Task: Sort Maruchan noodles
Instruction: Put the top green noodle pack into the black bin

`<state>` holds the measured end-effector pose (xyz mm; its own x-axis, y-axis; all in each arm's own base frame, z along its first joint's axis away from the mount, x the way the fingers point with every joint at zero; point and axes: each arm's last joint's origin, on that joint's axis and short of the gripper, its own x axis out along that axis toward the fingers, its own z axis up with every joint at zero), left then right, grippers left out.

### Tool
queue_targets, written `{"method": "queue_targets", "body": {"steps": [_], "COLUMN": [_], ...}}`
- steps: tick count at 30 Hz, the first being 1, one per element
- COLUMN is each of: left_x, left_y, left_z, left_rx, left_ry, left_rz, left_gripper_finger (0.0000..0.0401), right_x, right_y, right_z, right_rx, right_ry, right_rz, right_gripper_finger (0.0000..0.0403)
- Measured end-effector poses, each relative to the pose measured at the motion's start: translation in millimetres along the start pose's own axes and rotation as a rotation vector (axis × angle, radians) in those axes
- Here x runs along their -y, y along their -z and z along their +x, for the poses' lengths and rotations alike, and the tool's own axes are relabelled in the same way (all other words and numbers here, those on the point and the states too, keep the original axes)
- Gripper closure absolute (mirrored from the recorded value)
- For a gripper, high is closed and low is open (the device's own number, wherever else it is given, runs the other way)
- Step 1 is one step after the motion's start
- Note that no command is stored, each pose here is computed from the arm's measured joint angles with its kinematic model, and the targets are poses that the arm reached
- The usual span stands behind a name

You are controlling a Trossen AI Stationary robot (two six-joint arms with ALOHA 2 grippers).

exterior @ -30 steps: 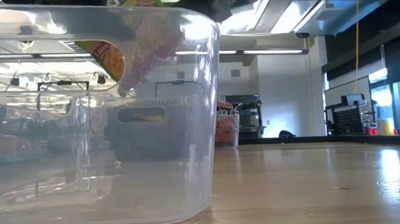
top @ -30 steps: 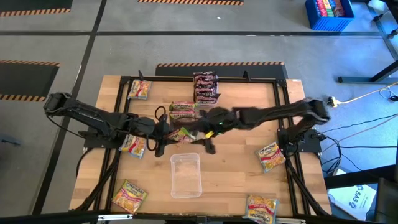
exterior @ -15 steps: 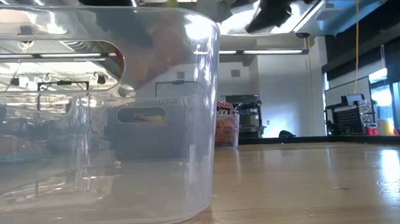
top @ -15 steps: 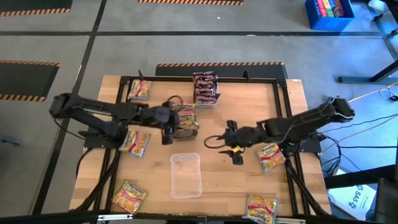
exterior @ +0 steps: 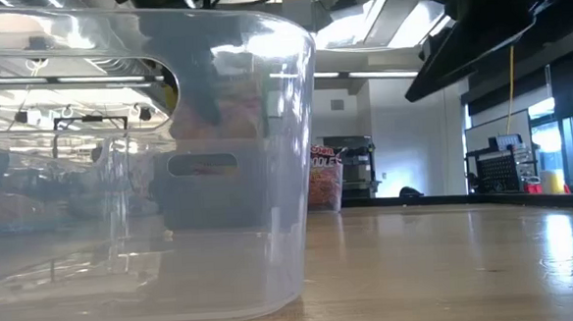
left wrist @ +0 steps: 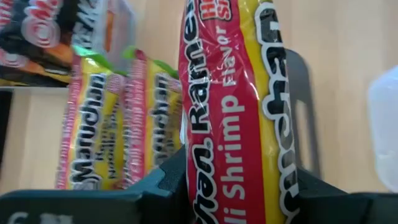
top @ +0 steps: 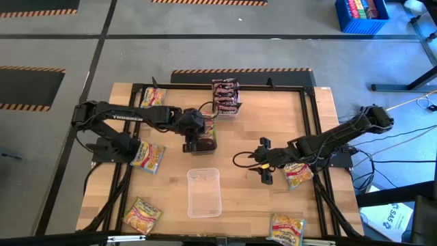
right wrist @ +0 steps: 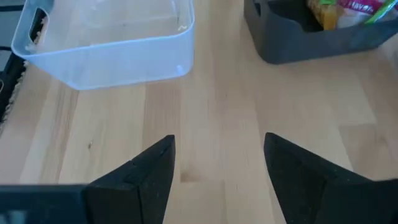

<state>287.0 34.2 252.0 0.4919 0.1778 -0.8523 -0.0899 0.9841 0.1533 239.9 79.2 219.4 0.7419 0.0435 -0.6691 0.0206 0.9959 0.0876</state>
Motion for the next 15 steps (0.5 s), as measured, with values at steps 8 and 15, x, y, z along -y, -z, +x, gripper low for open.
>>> {"method": "queue_targets", "body": {"steps": [8, 15], "left_x": [-6.9, -3.9], "left_y": [5.6, 9.0], "left_z": [15.5, 40.6], "left_rx": [-0.084, -0.172], "left_ry": [0.029, 0.035], "left_rz": [-0.05, -0.043], "left_gripper_finger": [0.0275, 0.0275], "right_x": [0.7, 0.8], "right_y": [-0.8, -1.0], "right_z": [0.2, 0.3], "right_rx": [0.009, 0.012], "right_ry": [0.009, 0.016], "right_rz": [0.003, 0.002], "right_gripper_finger": [0.0178, 0.0178]}}
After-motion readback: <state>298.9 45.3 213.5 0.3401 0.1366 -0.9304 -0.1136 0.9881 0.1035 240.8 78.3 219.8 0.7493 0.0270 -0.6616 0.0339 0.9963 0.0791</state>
